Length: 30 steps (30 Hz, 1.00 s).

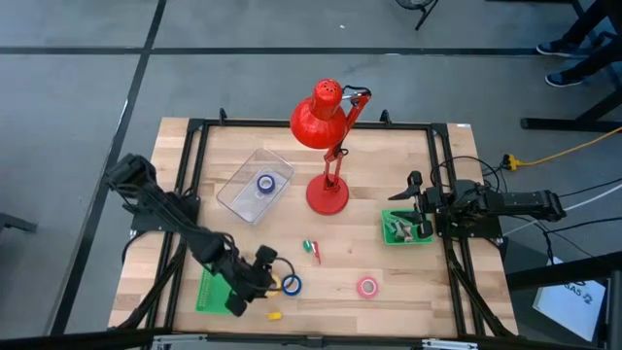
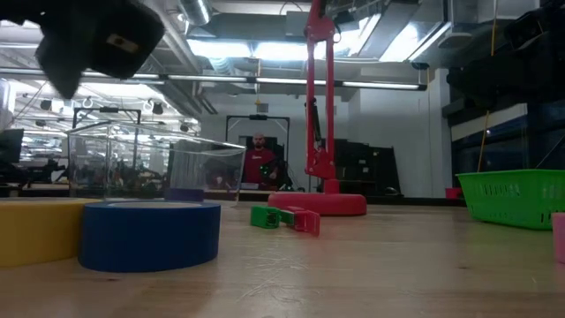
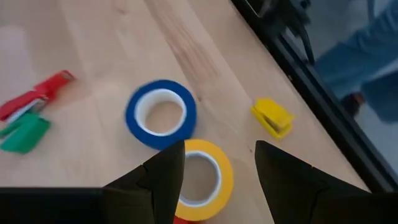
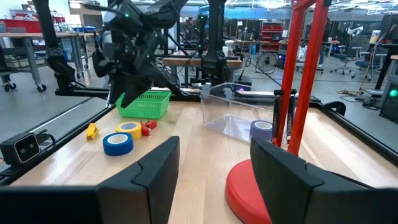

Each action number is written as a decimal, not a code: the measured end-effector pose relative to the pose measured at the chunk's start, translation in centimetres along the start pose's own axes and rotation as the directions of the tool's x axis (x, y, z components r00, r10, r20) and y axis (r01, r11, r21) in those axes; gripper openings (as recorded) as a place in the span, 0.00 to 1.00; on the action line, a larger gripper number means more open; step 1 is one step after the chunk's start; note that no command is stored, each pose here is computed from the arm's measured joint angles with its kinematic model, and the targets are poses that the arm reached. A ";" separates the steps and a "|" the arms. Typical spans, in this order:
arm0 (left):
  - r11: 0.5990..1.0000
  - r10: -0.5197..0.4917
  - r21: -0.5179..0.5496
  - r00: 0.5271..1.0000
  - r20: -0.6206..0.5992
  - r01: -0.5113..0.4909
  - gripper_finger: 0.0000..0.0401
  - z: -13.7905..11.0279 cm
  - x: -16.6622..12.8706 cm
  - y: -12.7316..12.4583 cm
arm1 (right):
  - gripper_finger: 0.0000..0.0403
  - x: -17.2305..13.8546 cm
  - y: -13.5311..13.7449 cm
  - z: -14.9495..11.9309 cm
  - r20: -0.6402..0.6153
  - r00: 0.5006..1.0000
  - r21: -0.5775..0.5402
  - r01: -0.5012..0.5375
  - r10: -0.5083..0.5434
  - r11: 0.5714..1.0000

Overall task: Pick and place Stapler, Stapler remover, tape
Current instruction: Put the yellow tape into the transparent bin

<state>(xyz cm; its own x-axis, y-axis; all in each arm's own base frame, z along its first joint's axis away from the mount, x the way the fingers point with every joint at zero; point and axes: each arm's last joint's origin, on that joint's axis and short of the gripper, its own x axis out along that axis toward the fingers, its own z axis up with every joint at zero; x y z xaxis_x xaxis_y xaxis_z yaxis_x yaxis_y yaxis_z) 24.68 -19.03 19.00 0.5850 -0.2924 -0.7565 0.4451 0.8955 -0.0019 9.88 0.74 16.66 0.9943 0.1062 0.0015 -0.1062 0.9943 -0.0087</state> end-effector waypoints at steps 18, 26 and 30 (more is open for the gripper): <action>0.974 -0.073 -0.226 0.983 -0.167 0.034 0.48 -1.9 4.5 1.4 | 0.49 0.0 0.0 0.0 0.000 1.000 0.000 0.000 0.000 1.000; 0.970 -0.080 -0.241 0.978 -0.194 0.031 0.36 -1.9 5.7 1.0 | 0.49 0.0 0.0 0.0 0.000 1.000 0.000 0.000 0.000 1.000; 0.952 -0.093 -0.304 0.974 -0.205 0.027 0.18 -1.9 5.8 1.2 | 0.49 0.0 0.0 0.0 0.000 1.000 0.000 0.000 0.000 1.000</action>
<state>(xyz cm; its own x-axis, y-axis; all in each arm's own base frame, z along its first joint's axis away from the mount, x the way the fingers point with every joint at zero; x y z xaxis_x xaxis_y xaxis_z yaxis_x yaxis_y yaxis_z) 27.33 -19.06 13.38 0.3894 -0.2997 -0.8709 0.2337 0.9468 -0.2214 9.88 0.73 16.66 0.9944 0.1059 0.0017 -0.1059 0.9943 -0.0087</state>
